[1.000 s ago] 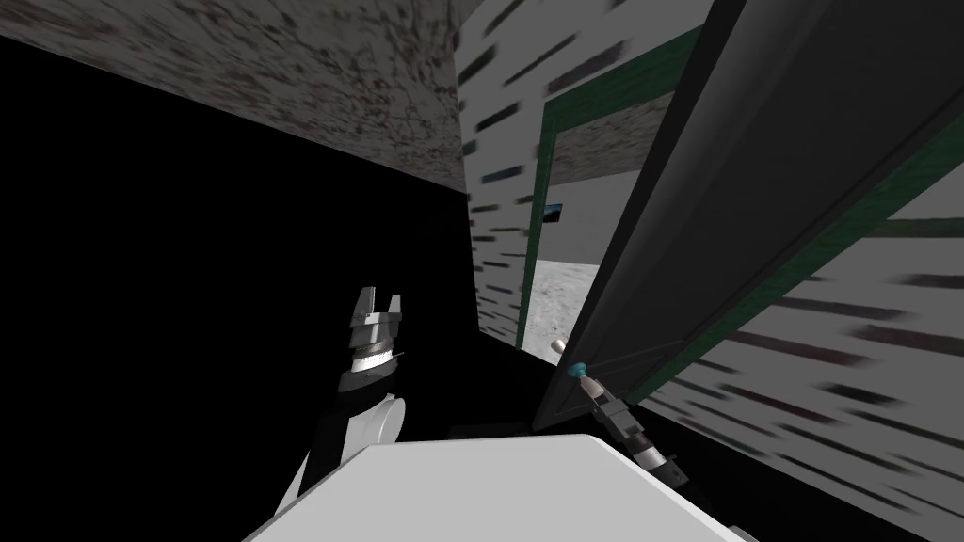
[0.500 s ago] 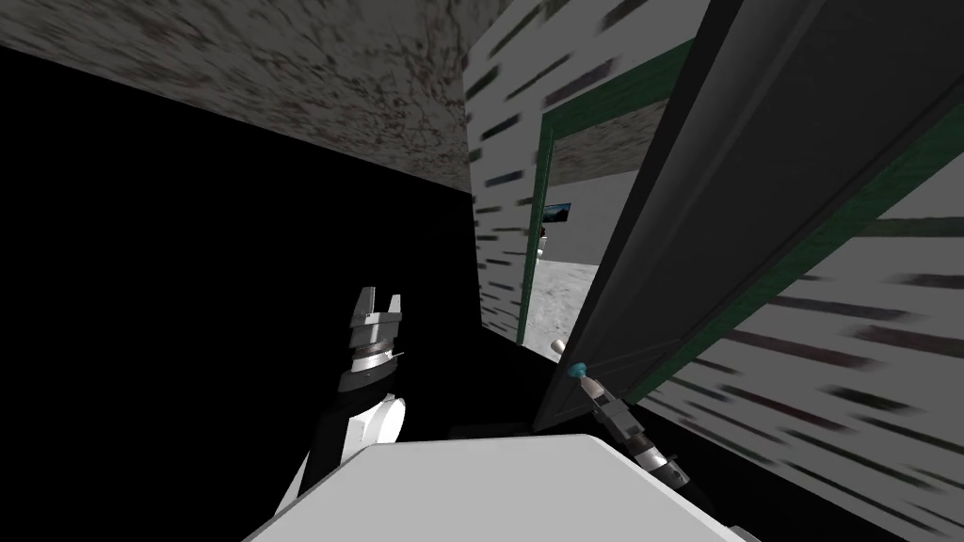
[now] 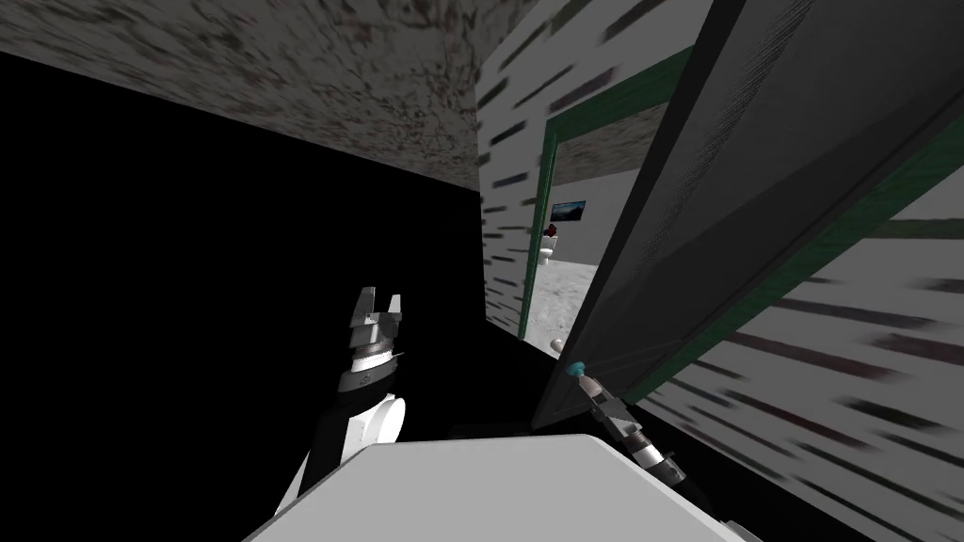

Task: Pull the door open

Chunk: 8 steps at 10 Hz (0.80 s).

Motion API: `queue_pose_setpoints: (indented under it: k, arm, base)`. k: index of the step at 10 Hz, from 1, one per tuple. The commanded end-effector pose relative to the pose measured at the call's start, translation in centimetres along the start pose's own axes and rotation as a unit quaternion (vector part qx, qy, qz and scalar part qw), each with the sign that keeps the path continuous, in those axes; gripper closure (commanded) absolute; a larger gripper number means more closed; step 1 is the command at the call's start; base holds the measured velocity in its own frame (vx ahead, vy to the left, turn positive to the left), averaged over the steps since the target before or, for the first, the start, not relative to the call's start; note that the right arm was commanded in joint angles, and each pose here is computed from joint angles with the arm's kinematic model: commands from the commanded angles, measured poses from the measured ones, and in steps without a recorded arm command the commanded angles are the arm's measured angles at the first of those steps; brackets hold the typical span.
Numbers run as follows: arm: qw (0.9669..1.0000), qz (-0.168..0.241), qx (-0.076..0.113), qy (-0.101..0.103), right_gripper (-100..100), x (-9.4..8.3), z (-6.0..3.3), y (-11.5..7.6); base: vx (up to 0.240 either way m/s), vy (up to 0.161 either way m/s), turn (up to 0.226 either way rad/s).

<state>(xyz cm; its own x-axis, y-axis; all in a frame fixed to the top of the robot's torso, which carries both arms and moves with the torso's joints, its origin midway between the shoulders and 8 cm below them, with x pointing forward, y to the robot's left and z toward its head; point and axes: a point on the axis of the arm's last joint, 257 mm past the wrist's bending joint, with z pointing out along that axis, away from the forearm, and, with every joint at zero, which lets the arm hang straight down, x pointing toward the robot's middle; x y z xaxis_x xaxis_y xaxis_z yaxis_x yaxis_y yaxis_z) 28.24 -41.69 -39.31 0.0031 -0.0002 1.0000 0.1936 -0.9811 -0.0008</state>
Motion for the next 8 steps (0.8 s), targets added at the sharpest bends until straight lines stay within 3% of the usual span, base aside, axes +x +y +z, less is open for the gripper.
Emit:
queue_pose_setpoints:
  k: [1, 6, 8]
  arm:
    - [1.0, 0.0, 0.001, 0.001, 100, 0.07, 0.02, 0.04]
    - [1.0, 0.0, 0.004, 0.001, 100, 0.13, 0.27, -0.03]
    - [1.0, 0.0, 0.005, 0.0, 100, 0.03, 0.41, -0.14]
  base:
    - [-0.222, -0.081, 0.139]
    - [-0.203, -0.079, 0.143]
    - [-0.107, -0.048, 0.09]
